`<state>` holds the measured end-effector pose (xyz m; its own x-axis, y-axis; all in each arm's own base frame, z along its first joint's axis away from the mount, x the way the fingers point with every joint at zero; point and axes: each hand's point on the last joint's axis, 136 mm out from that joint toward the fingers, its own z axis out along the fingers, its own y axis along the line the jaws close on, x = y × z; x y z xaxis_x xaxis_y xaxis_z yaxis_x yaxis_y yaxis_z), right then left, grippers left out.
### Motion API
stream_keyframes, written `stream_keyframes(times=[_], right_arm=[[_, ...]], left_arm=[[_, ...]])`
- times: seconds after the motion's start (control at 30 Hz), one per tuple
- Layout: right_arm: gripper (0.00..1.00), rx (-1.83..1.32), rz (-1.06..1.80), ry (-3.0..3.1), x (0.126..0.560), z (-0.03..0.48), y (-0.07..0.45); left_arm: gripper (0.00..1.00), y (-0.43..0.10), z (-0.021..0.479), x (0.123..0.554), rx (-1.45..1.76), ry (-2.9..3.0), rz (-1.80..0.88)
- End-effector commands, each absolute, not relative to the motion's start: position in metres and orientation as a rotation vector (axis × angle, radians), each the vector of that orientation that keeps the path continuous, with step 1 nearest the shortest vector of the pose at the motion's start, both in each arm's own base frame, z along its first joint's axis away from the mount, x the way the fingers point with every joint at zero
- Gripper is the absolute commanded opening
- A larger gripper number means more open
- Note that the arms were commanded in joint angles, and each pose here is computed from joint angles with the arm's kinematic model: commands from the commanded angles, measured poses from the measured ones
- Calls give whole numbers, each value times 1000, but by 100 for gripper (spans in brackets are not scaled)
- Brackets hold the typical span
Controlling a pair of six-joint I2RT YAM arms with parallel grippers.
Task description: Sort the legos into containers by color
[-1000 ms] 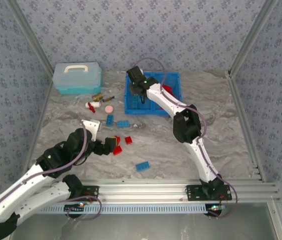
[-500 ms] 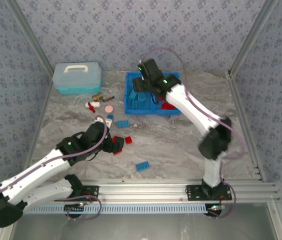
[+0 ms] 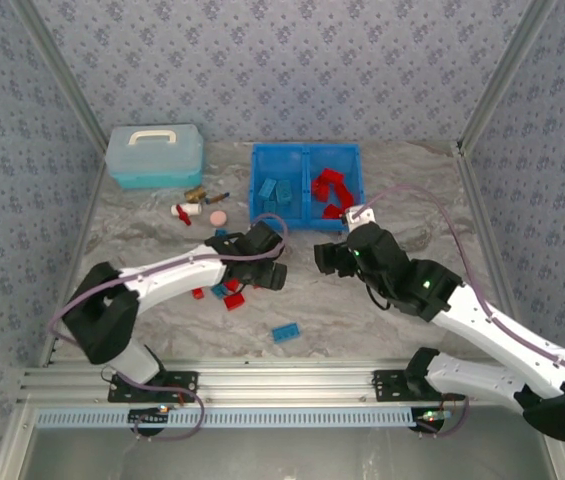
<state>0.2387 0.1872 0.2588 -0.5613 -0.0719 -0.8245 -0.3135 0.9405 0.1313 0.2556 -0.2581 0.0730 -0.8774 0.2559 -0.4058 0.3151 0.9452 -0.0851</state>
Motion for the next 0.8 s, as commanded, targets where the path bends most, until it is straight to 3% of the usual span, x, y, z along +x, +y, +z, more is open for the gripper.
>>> stream_keyframes(times=[0.0,0.23,0.63,0.77], right_arm=[[88,-194,301,2157,235,260,172],[90,-205,302,2163,237,259,177],[91,-186,306,2170,238,260,178],[91,-169,320,2163,237,264,177]], left_arm=[[85,-264,67,268,438,2669,-166],[75,-257,37,262,532,2696,-99],[40,-247,13,257,512,2737,-45],[26,-254,26,255,483,2717,-121]])
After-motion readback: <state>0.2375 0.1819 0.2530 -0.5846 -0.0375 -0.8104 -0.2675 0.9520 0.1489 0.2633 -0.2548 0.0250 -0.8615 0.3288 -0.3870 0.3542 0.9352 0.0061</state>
